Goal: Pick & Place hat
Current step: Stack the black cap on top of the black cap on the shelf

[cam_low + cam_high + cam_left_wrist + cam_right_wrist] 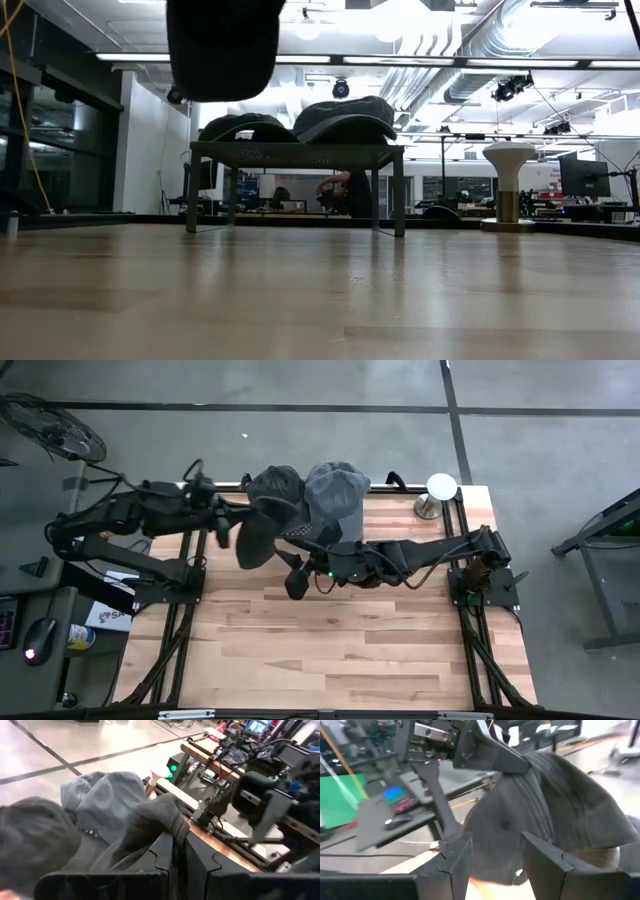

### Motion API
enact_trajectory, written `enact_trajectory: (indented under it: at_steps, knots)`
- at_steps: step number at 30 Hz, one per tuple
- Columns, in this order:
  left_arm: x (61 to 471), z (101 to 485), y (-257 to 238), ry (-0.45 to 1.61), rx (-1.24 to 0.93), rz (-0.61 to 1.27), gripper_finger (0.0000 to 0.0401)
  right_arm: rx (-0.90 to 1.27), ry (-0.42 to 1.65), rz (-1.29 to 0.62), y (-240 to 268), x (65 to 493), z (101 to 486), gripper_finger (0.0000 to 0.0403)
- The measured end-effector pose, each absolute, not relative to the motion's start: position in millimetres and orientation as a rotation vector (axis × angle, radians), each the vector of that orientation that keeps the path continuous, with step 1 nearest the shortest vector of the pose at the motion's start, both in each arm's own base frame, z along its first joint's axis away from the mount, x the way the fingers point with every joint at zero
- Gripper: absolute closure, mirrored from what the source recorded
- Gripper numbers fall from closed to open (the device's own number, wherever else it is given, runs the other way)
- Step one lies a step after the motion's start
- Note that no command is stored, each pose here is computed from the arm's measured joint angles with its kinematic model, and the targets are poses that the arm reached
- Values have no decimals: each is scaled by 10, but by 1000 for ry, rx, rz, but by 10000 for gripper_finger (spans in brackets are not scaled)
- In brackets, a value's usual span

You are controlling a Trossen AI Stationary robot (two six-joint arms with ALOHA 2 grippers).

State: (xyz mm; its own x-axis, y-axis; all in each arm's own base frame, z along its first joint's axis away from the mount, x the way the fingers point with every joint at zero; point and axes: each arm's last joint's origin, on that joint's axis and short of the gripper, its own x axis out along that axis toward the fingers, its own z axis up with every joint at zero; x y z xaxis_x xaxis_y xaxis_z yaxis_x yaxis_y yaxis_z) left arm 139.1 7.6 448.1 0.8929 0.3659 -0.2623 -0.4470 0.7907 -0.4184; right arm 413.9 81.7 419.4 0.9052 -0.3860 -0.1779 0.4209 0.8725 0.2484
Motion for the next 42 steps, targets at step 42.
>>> enact_trajectory:
  at_steps: [42]
  knots:
    - [2281, 4410, 69, 67, -426, 469, 379, -17, 185, -729, 816, 4296, 3922, 98]
